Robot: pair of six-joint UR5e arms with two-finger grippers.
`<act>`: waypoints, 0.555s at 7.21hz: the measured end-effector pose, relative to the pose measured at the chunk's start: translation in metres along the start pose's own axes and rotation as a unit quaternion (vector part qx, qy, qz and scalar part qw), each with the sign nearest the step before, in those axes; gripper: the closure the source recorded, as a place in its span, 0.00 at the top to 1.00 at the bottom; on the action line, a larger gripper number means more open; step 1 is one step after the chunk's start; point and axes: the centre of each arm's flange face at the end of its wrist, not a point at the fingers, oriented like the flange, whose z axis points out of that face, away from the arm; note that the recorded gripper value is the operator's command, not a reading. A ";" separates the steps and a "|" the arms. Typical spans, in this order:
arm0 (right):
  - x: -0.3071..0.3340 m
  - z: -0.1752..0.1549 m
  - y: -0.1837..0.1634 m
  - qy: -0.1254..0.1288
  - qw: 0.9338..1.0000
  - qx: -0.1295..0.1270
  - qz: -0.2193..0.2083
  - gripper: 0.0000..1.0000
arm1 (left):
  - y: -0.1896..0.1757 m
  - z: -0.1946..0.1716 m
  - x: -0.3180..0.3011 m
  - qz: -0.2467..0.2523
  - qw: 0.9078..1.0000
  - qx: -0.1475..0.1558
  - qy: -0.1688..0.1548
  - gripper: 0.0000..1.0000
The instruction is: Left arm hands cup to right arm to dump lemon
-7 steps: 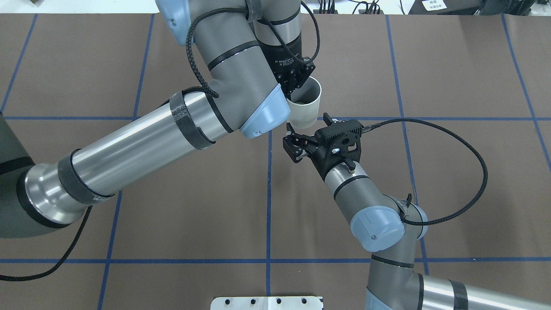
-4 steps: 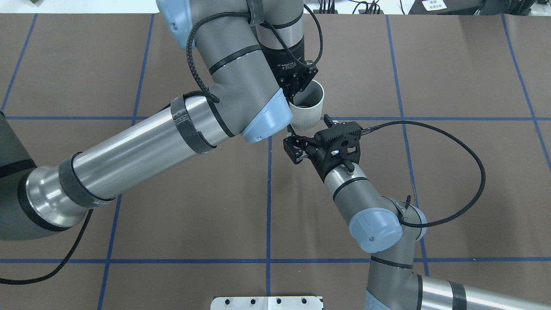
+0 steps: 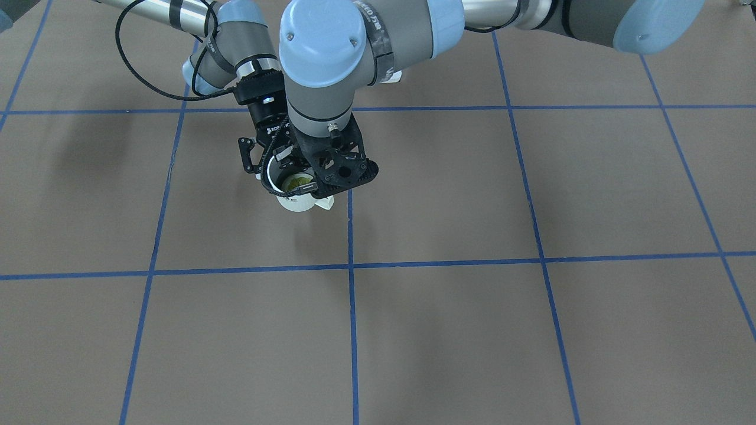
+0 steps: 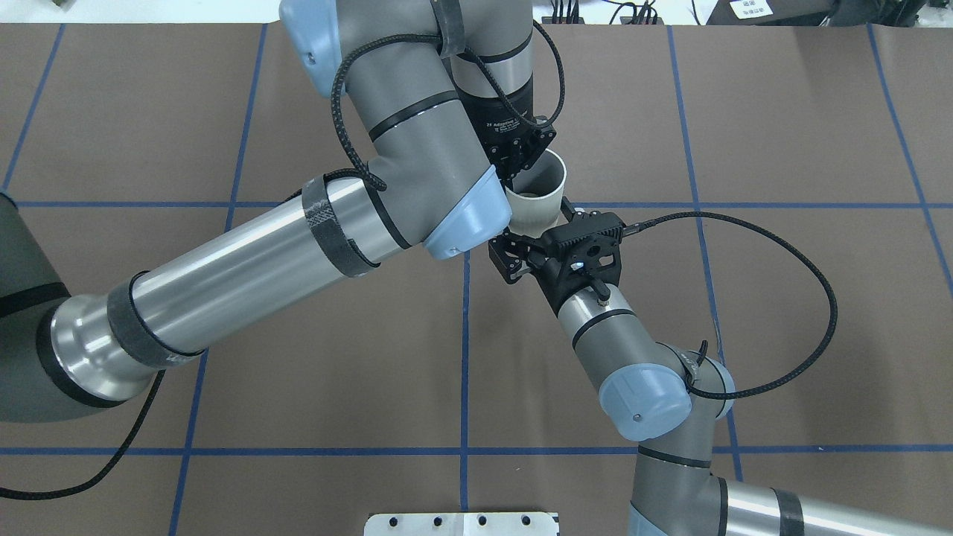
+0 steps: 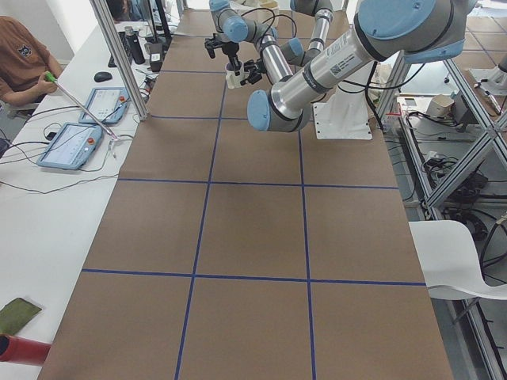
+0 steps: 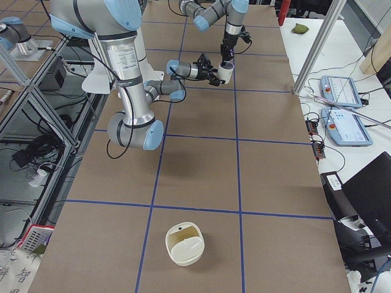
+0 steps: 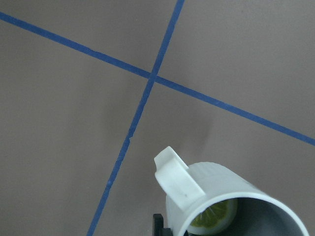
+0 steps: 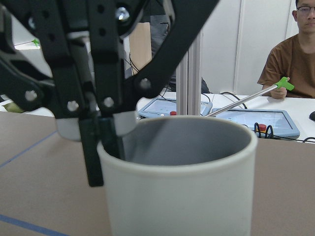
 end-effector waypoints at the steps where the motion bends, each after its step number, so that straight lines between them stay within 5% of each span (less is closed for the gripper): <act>1: 0.000 0.001 0.000 0.003 1.000 0.002 -0.003 0.99 | 0.000 0.000 0.000 0.000 1.000 0.000 0.000 0.00; 4: -0.001 0.002 -0.001 0.011 1.000 0.010 -0.013 0.98 | 0.002 0.000 0.001 -0.001 1.000 -0.001 -0.001 0.00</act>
